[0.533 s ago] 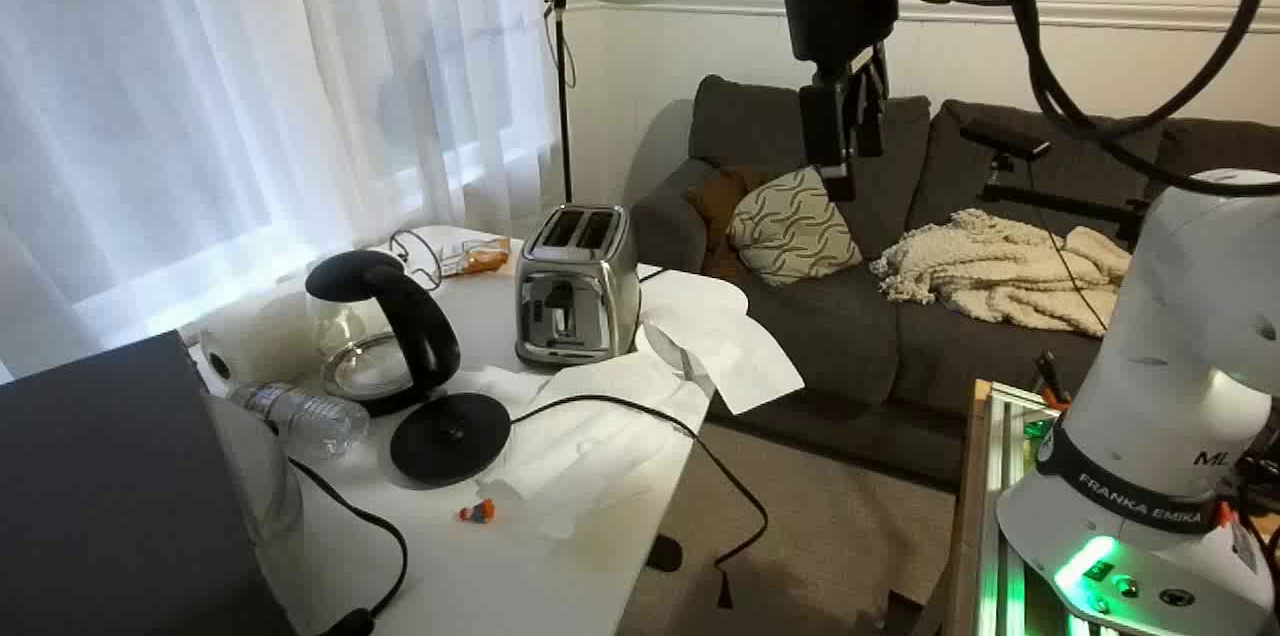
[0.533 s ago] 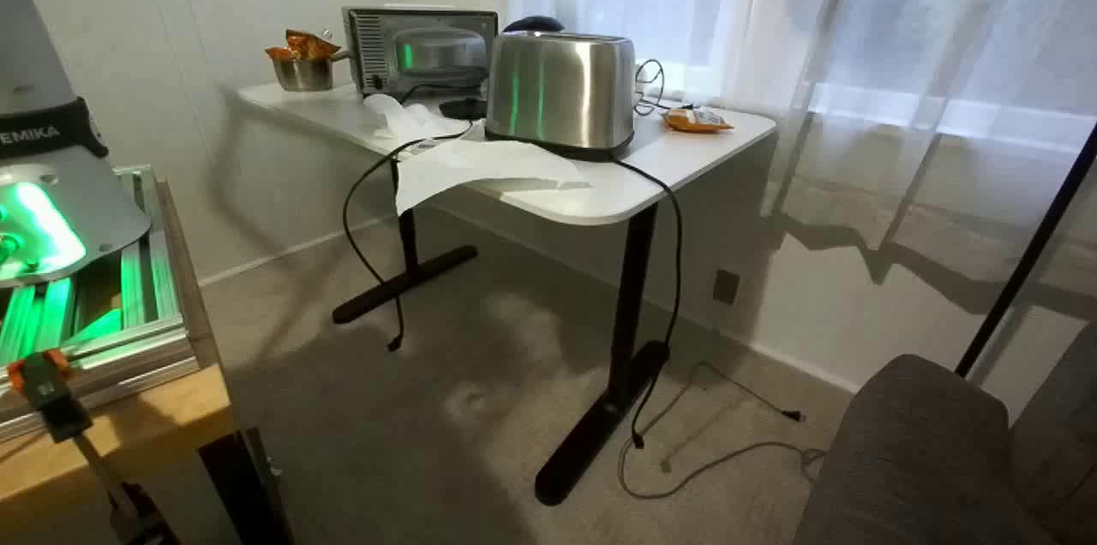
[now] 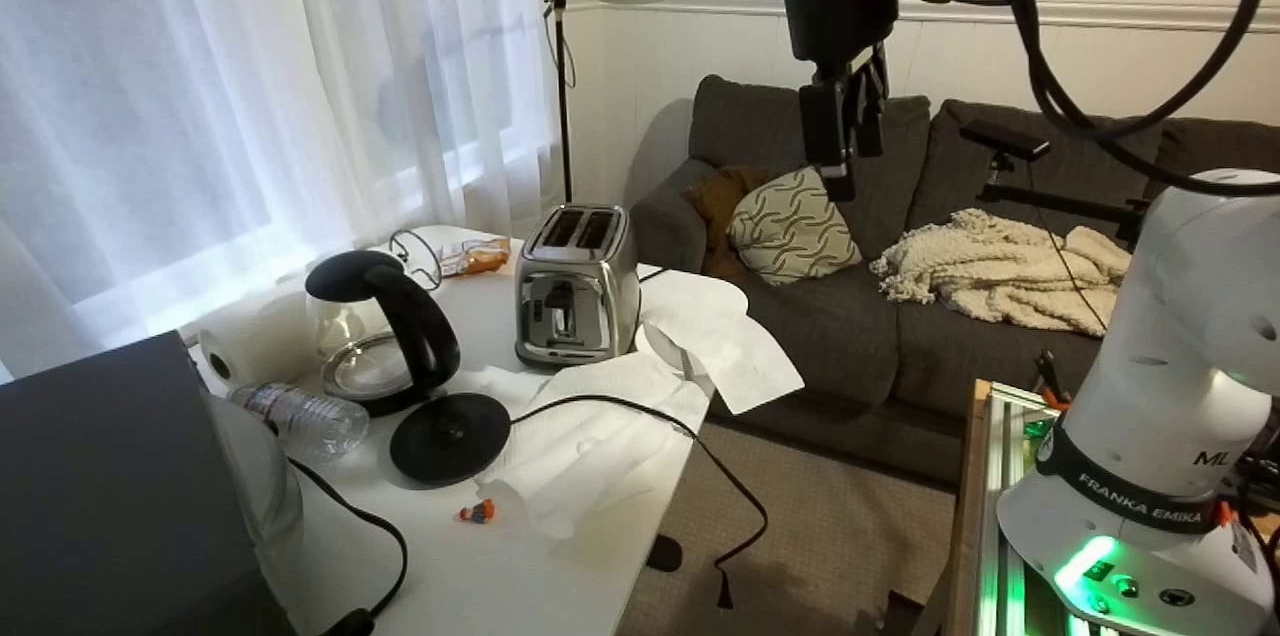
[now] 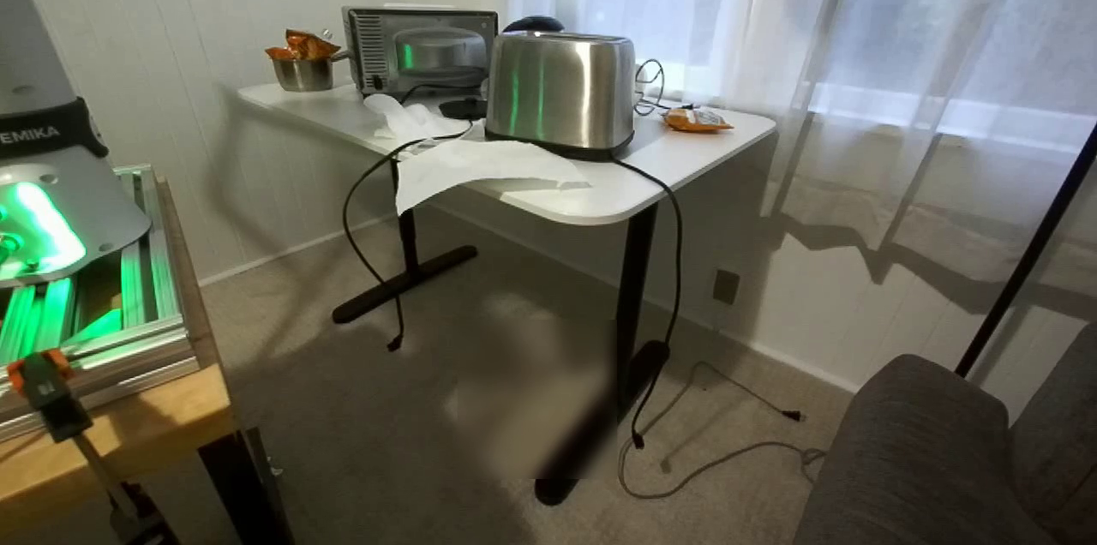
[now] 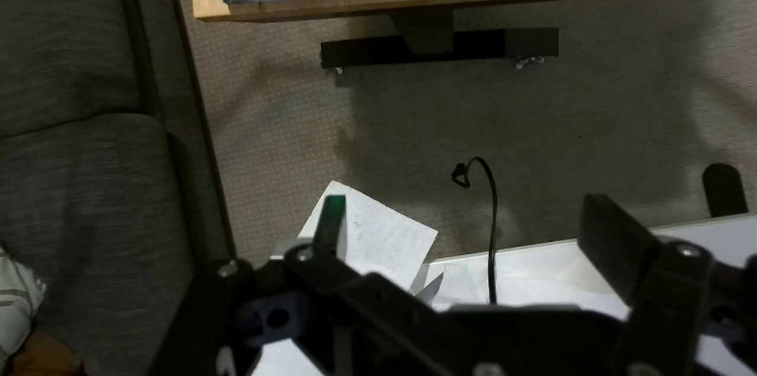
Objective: Move the orange object to the left
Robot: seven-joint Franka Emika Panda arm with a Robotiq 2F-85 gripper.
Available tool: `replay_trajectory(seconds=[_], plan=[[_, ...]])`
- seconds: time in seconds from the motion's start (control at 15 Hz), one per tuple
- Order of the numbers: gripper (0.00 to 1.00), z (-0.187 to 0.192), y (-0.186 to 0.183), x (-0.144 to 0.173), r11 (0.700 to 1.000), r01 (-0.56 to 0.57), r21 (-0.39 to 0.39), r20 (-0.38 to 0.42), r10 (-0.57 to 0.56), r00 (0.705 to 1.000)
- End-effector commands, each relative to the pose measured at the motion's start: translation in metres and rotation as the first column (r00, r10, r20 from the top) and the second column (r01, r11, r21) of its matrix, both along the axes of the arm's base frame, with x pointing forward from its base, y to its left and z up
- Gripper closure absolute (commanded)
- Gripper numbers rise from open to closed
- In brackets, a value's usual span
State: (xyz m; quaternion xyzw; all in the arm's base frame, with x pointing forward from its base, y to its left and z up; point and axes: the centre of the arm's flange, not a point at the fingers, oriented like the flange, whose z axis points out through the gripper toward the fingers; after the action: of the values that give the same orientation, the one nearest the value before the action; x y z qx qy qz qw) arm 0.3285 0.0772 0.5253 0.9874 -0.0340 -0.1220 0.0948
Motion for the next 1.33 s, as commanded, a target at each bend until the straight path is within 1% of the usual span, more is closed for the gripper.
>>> replay_trajectory(seconds=[0.0, 0.07, 0.2, 0.33, 0.53, 0.67, 0.8, 0.93, 1.13, 1.2, 1.27], plan=[[0.00, -0.015, 0.025, 0.017, 0.991, -0.132, 0.015, -0.032, 0.132, 0.991], [0.00, -0.024, 0.041, 0.023, 0.981, -0.192, 0.039, -0.030, 0.194, 0.981], [0.00, -0.041, 0.070, 0.034, 0.953, -0.296, 0.061, -0.018, 0.297, 0.955], [0.00, -0.061, 0.098, 0.045, 0.912, -0.400, 0.088, 0.023, 0.399, 0.917], [0.00, -0.093, 0.124, 0.067, 0.831, -0.550, 0.081, 0.102, 0.542, 0.834], [0.00, -0.111, 0.136, 0.081, 0.768, -0.630, 0.114, 0.156, 0.612, 0.775], [0.00, -0.132, 0.147, 0.096, 0.728, -0.673, 0.127, 0.216, 0.642, 0.736], [0.00, -0.155, 0.156, 0.110, 0.708, -0.695, 0.128, 0.257, 0.653, 0.713], [0.00, -0.188, 0.168, 0.126, 0.667, -0.732, 0.136, 0.293, 0.679, 0.673], [0.00, -0.199, 0.172, 0.131, 0.653, -0.742, 0.152, 0.296, 0.686, 0.664], [0.00, -0.208, 0.175, 0.134, 0.631, -0.756, 0.173, 0.292, 0.701, 0.651]])
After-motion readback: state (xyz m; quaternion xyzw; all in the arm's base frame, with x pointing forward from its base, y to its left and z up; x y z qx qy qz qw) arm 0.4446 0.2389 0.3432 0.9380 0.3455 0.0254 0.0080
